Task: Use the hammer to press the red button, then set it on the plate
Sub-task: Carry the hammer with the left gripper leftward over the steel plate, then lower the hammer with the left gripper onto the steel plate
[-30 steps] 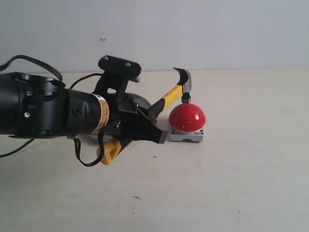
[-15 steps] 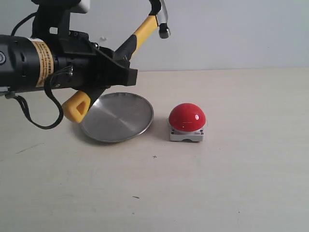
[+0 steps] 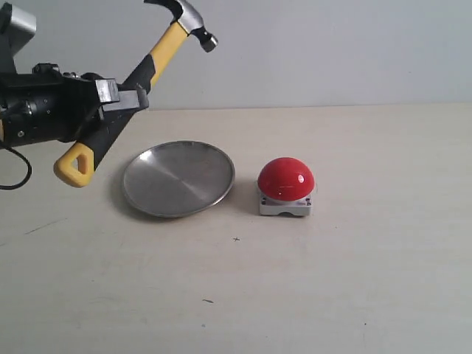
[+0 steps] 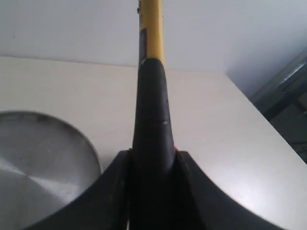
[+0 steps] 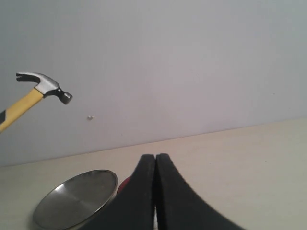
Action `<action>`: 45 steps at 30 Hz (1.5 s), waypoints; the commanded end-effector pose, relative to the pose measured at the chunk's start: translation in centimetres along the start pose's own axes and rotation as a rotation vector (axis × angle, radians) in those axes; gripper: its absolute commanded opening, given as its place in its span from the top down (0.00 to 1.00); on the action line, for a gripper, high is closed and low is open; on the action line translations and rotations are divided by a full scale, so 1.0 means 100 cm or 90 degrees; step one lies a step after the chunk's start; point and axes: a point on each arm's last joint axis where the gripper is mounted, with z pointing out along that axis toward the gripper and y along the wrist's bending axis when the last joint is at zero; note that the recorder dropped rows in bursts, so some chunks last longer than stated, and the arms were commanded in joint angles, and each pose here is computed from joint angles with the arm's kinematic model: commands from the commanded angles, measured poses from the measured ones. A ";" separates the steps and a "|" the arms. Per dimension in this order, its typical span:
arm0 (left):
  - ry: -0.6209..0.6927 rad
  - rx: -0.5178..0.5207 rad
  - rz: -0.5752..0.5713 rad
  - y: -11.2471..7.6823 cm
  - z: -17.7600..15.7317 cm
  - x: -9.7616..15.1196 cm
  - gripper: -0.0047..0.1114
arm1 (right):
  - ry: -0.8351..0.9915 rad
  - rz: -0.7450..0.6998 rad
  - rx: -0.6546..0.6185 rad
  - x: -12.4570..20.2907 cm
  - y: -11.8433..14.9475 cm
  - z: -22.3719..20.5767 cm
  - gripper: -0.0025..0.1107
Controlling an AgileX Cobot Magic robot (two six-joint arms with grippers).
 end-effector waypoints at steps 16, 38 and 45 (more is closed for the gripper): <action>0.100 -0.054 -0.135 0.072 0.074 0.041 0.96 | 0.004 0.000 -0.005 0.001 0.001 0.000 0.98; 0.115 -0.039 -0.190 0.087 0.092 0.057 0.96 | 0.004 0.000 -0.005 0.001 0.001 0.000 0.98; 0.111 -0.045 -0.195 0.088 0.094 0.057 0.96 | 0.004 0.000 -0.005 0.001 0.001 0.000 0.98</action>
